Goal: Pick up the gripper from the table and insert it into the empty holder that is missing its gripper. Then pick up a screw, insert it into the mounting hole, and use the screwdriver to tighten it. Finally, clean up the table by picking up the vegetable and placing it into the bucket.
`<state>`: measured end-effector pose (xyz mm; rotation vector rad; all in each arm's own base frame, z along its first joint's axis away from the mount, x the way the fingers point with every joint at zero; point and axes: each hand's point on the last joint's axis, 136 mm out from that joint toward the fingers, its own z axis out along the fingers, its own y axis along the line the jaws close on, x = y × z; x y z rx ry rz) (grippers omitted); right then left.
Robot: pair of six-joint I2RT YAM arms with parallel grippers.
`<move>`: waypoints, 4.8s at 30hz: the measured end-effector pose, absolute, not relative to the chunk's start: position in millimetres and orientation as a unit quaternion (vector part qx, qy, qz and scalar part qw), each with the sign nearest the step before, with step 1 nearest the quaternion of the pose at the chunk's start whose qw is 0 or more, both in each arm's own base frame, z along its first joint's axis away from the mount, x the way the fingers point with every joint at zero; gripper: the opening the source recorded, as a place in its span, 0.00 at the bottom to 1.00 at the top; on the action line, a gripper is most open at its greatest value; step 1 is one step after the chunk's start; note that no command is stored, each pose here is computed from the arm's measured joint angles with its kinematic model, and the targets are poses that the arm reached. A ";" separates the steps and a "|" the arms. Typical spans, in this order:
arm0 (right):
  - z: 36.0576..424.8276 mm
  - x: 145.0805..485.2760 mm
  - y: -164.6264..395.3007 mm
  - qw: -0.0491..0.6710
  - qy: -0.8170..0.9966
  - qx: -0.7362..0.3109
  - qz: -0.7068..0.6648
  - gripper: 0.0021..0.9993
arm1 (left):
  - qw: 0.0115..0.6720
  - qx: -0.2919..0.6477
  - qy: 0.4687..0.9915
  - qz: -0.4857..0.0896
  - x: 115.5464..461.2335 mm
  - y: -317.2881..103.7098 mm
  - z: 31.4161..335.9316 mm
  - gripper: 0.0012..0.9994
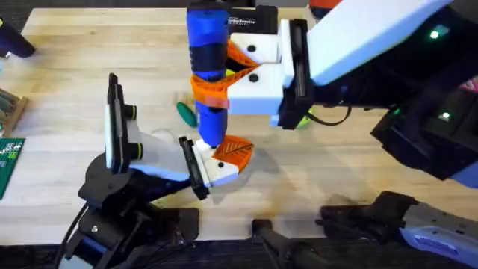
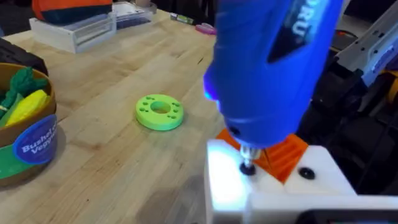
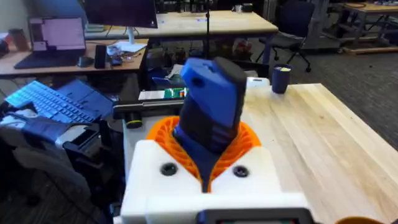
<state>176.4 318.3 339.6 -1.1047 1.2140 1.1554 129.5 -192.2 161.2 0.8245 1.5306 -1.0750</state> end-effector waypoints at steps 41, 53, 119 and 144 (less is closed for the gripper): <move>265.0 345.5 158.8 0.619 0.677 -0.394 0.062 0.03 | 0.523 0.344 0.638 -0.448 129.7 -192.1 161.4 0.00; 107.6 385.7 -6.6 0.285 0.746 -0.524 -0.296 0.03 | 0.523 0.344 0.638 -0.448 129.7 -192.1 161.6 0.00; 196.3 234.8 125.2 0.166 0.944 -0.211 0.194 0.99 | 0.534 0.215 0.747 -0.333 168.6 -151.2 188.6 0.99; 198.4 237.9 127.7 0.173 0.942 -0.206 0.200 0.99 | 0.195 -0.116 0.974 -0.024 263.0 -67.9 108.4 0.99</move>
